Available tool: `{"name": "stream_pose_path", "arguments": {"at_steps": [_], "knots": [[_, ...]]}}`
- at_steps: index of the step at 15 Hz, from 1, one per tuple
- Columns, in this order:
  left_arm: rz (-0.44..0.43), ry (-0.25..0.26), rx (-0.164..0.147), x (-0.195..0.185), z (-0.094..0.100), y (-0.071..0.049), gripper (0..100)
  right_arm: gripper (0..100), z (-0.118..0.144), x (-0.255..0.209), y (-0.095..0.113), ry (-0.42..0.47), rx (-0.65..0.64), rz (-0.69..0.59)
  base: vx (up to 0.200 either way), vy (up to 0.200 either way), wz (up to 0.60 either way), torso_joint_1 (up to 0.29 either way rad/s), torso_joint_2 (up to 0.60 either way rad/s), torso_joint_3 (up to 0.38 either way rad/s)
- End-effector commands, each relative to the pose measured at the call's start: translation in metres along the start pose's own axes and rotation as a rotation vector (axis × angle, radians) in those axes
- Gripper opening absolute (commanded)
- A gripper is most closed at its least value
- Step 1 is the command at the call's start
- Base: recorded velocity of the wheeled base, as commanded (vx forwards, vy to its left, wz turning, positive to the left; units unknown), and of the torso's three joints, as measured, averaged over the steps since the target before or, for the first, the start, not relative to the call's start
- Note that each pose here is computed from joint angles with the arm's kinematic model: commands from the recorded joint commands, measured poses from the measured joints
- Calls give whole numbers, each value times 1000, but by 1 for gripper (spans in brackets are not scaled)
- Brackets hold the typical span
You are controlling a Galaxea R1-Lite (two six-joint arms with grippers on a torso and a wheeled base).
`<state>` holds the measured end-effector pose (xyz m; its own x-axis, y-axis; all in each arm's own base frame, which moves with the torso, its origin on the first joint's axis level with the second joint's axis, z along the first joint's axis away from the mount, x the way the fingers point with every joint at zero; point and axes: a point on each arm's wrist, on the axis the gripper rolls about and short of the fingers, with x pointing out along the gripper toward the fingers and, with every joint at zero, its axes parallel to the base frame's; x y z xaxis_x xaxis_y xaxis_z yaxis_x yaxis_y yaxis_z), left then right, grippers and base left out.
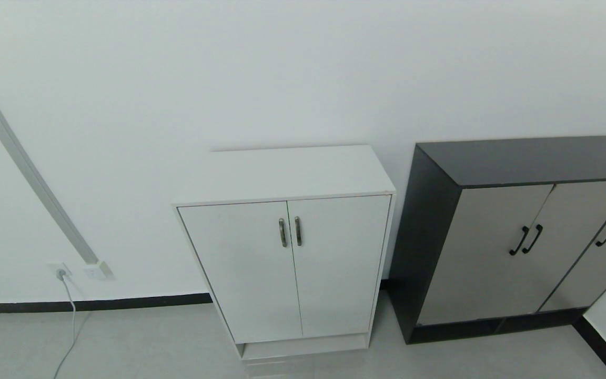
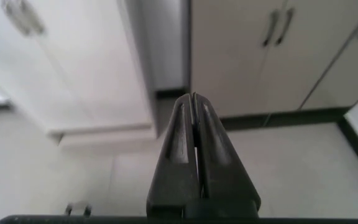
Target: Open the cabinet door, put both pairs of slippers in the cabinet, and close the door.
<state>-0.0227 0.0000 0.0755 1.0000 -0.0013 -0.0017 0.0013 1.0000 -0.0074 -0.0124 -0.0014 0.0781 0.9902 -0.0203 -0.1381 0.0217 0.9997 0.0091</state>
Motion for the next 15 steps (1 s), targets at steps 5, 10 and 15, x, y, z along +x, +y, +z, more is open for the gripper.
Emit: {"name": "stream_pose_path", "arguments": {"at_steps": [5,10,15], "knots": [[1,0,-2,0,0,0,0,0,-4,-10,0,-141,51,-16,0,0,0,0,0,0],[1,0,3,0,0,0,0,0,-4,-10,0,-141,66,-17,0,0,0,0,0,0],[1,1,3,0,0,0,0,0,-4,-10,0,-141,63,-15,0,0,0,0,0,0]]}}
